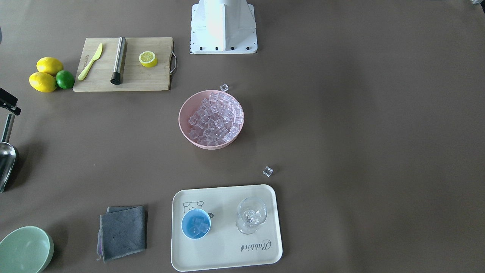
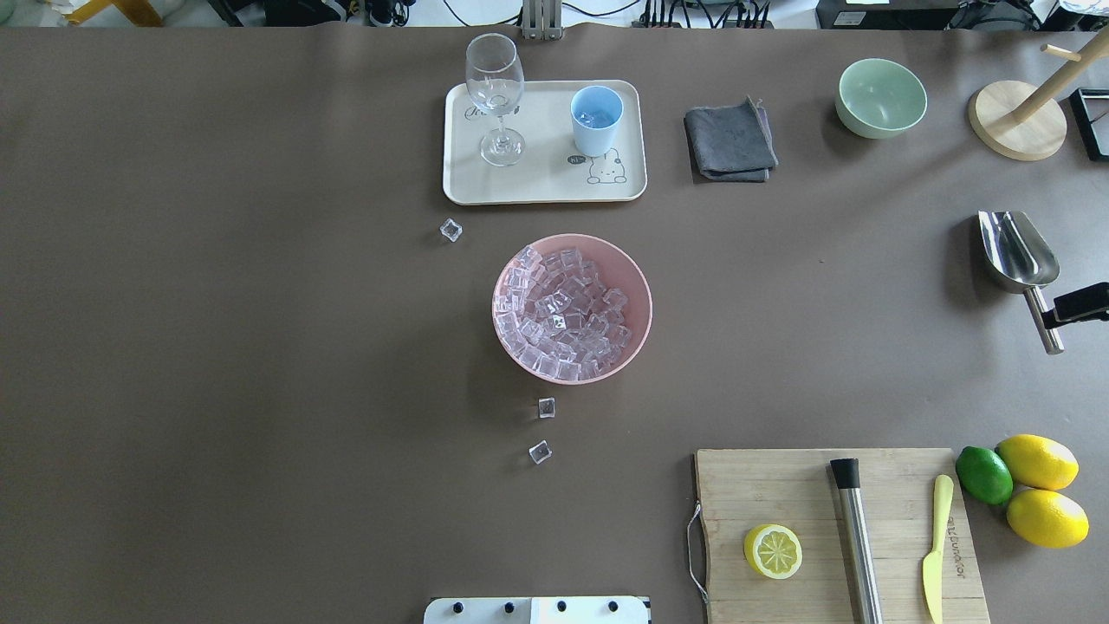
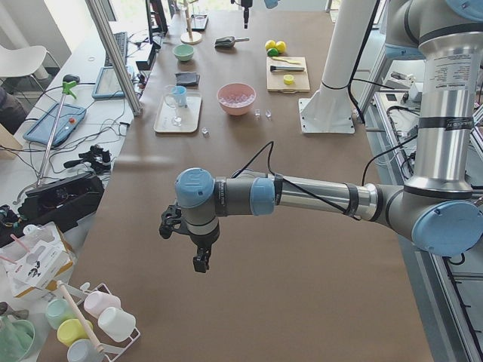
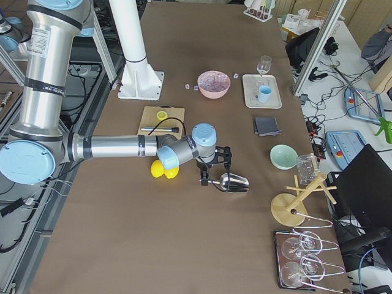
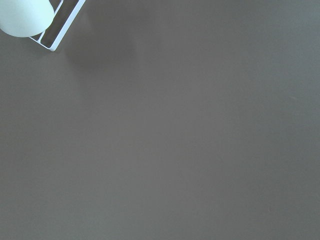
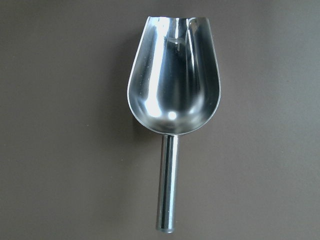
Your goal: Put ice in cup with scoop
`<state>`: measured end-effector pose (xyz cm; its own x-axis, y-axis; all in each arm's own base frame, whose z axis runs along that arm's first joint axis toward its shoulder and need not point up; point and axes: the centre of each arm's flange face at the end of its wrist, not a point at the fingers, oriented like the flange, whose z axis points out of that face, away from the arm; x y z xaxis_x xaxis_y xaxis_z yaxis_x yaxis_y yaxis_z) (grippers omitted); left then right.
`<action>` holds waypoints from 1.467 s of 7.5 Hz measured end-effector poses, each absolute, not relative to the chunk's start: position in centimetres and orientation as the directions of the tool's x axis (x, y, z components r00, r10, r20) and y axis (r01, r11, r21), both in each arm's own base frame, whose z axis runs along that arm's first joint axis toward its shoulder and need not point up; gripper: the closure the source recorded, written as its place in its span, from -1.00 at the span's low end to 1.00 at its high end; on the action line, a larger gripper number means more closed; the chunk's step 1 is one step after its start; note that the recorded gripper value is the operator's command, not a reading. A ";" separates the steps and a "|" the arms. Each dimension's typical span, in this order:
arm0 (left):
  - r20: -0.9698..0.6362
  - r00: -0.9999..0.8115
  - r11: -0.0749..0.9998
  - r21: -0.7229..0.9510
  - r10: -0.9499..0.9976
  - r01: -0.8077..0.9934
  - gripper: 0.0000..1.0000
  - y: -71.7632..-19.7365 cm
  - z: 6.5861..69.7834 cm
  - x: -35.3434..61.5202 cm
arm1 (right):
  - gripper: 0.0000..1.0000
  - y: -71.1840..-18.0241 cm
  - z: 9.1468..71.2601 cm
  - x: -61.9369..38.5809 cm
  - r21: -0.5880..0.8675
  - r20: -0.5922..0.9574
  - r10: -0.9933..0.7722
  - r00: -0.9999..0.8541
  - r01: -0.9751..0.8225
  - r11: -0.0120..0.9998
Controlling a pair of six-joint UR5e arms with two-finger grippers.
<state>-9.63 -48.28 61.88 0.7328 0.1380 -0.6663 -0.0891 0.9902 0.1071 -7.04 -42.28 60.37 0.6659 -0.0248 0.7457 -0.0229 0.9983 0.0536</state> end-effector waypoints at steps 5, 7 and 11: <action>-0.666 0.728 0.987 0.114 0.164 -0.118 -0.96 -48.9 61.5 -8.2 | -1.00 -40.7 61.5 3.9 0.056 0.736 -0.051 0.675 0.014 0.998; -0.666 0.727 0.986 0.113 0.167 -0.122 -0.96 -49.0 61.5 -8.0 | -1.00 -39.8 62.1 4.9 0.056 0.733 -0.055 0.678 0.021 0.998; -0.666 0.727 0.986 0.113 0.167 -0.123 -0.96 -49.1 61.6 -7.9 | -1.00 -39.2 62.2 6.4 0.063 0.723 -0.042 0.689 -0.006 0.998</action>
